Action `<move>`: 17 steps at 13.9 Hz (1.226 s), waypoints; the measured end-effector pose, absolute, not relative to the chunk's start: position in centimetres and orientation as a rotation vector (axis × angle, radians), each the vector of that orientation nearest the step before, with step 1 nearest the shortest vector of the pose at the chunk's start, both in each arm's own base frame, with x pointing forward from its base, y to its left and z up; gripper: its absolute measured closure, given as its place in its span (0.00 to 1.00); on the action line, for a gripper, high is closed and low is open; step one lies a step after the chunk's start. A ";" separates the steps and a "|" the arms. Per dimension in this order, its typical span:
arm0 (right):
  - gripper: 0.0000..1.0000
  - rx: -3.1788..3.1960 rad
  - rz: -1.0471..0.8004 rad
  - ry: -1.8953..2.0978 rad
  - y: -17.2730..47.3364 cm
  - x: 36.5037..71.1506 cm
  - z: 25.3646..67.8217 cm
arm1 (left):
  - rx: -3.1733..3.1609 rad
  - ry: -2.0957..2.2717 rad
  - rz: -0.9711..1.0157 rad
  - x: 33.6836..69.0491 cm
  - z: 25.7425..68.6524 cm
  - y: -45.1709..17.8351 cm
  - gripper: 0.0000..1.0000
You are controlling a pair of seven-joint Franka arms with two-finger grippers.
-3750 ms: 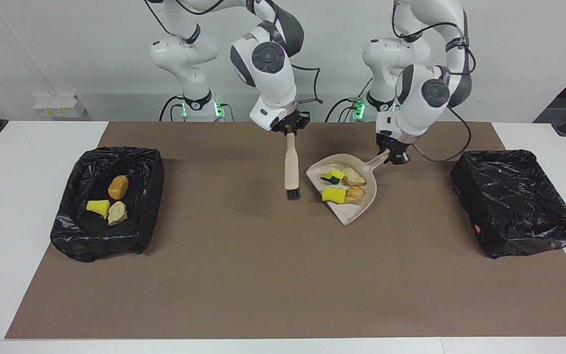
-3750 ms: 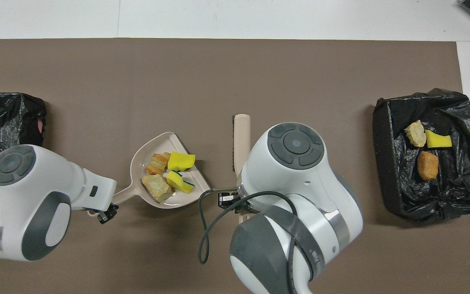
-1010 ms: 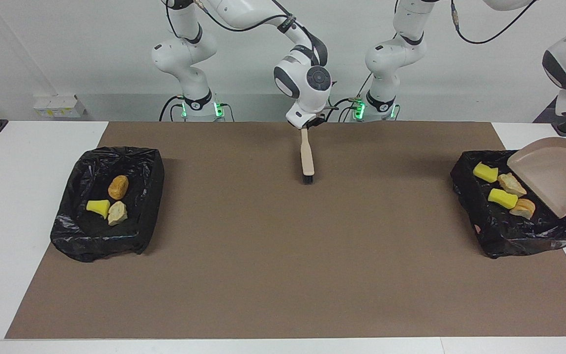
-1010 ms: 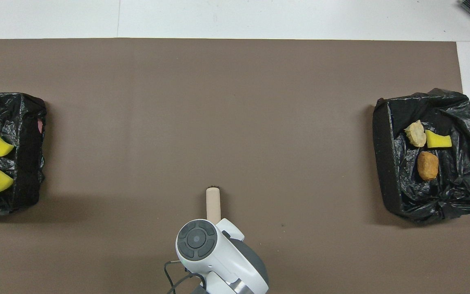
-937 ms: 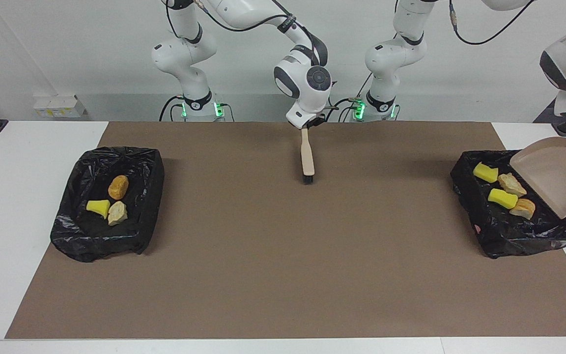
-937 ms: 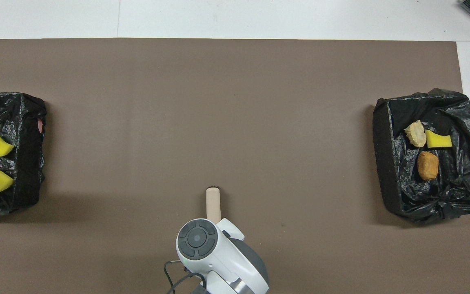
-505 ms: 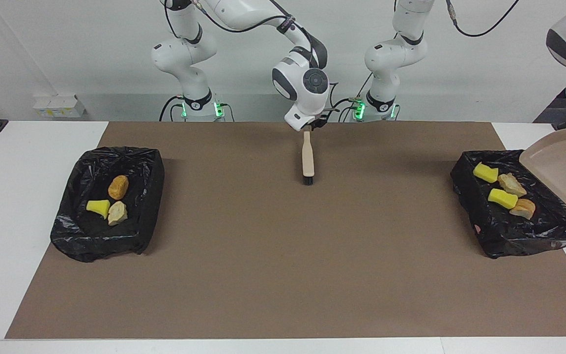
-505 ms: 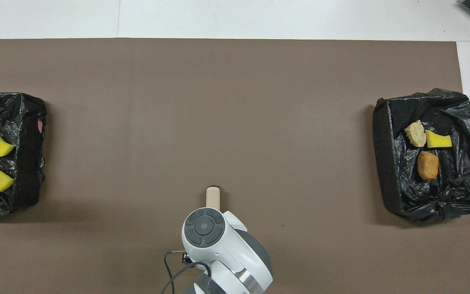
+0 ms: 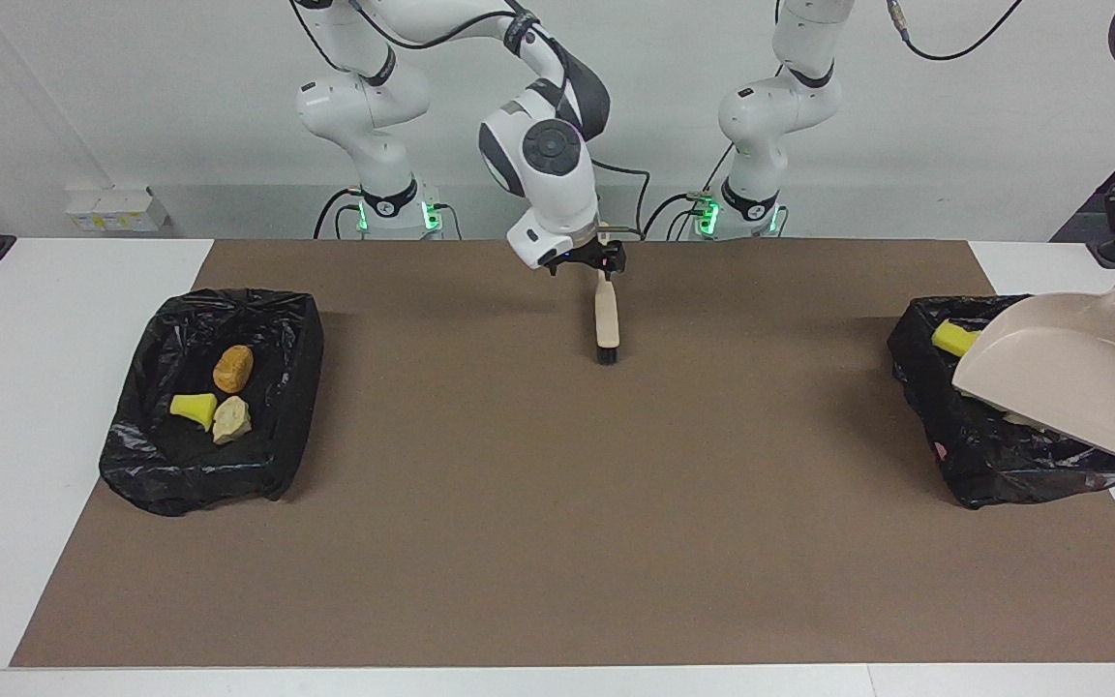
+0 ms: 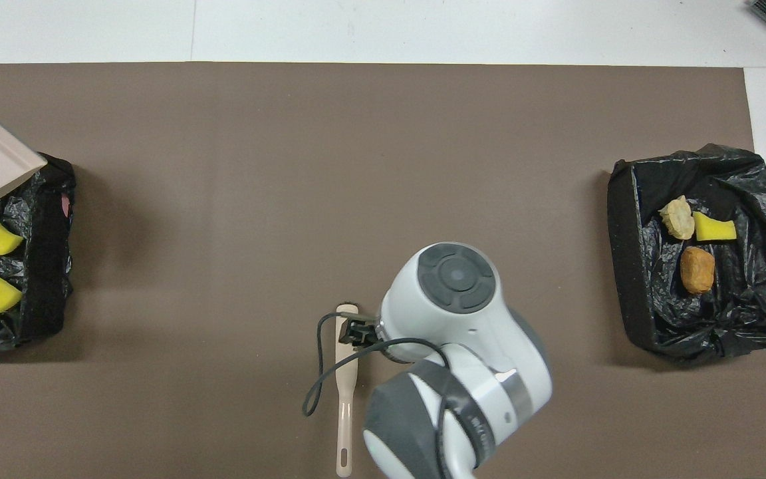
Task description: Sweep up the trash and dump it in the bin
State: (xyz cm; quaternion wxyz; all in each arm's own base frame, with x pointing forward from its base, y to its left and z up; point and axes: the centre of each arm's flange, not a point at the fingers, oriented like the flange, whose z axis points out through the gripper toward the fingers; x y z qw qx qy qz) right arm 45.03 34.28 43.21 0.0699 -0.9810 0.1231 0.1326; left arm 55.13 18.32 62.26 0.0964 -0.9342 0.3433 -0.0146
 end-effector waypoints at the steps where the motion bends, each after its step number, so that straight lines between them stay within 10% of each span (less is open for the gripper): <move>1: 0.00 -2.943 0.373 0.389 32.3 46.0 44.5 | -2.855 0.919 -0.059 55.7 61.0 15.4 0.67; 11: 0.00 -2.957 0.009 0.342 14.3 54.5 56.3 | -3.279 0.247 -0.196 55.2 50.5 -22.5 0.67; 17: 0.00 -3.069 -0.096 0.323 10.1 55.6 58.6 | -3.289 0.126 -0.130 55.4 45.0 -27.3 0.67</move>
